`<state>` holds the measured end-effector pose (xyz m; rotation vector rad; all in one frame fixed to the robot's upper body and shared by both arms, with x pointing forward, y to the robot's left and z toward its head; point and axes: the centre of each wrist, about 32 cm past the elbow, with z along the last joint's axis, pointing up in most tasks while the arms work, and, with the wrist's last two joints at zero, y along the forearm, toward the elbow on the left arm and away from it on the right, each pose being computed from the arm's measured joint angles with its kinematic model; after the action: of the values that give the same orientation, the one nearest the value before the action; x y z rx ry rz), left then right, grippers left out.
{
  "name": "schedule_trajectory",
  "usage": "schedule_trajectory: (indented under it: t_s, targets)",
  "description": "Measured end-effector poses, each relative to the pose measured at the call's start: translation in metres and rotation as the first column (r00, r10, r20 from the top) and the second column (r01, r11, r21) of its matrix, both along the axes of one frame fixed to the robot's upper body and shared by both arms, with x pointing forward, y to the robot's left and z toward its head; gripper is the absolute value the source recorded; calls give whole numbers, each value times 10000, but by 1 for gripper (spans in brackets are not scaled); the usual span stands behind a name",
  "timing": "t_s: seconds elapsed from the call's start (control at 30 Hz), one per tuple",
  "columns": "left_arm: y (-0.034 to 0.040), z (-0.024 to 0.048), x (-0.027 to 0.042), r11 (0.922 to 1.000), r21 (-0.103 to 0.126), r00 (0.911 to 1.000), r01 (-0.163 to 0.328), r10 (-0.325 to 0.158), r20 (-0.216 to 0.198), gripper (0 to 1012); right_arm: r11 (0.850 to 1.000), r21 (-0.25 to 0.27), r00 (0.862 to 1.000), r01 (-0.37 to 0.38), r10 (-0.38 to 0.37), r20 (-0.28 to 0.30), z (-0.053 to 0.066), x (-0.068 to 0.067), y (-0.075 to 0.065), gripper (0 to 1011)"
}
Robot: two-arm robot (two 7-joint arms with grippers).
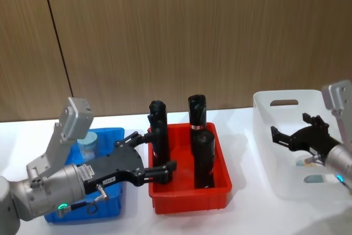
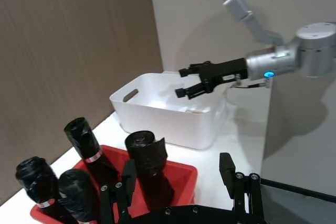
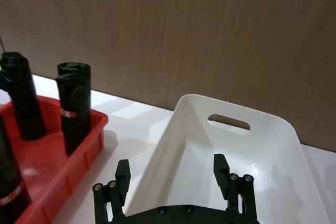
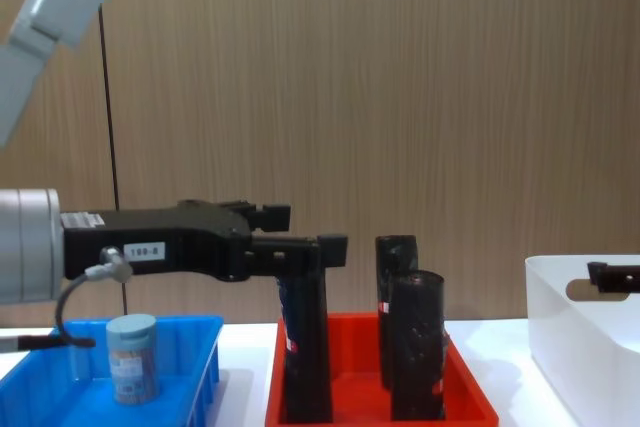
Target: Pick the cotton swabs from the blue box and place them into the white box.
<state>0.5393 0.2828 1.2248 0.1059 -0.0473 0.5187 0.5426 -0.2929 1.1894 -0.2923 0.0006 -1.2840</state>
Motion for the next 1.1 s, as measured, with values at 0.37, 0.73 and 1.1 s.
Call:
schedule_trajectory:
  t_s: [0.37,0.73,1.1]
  targets:
    - [-157,-48,-72,9943,144,9936,-1057,1050,404,1004,9979,545,9963,-341,297,803,-43,-312,206,1002]
    - [-322,-94,-155,9760,180,9729,-2170,2147,862,1004,9915,1132,9874,-635,460,1514,-50,-622,380,1002]
    - [-473,-135,-240,9493,98,9417,-3143,3105,1297,1004,9803,1768,9744,-879,477,2198,-15,-928,530,1002]
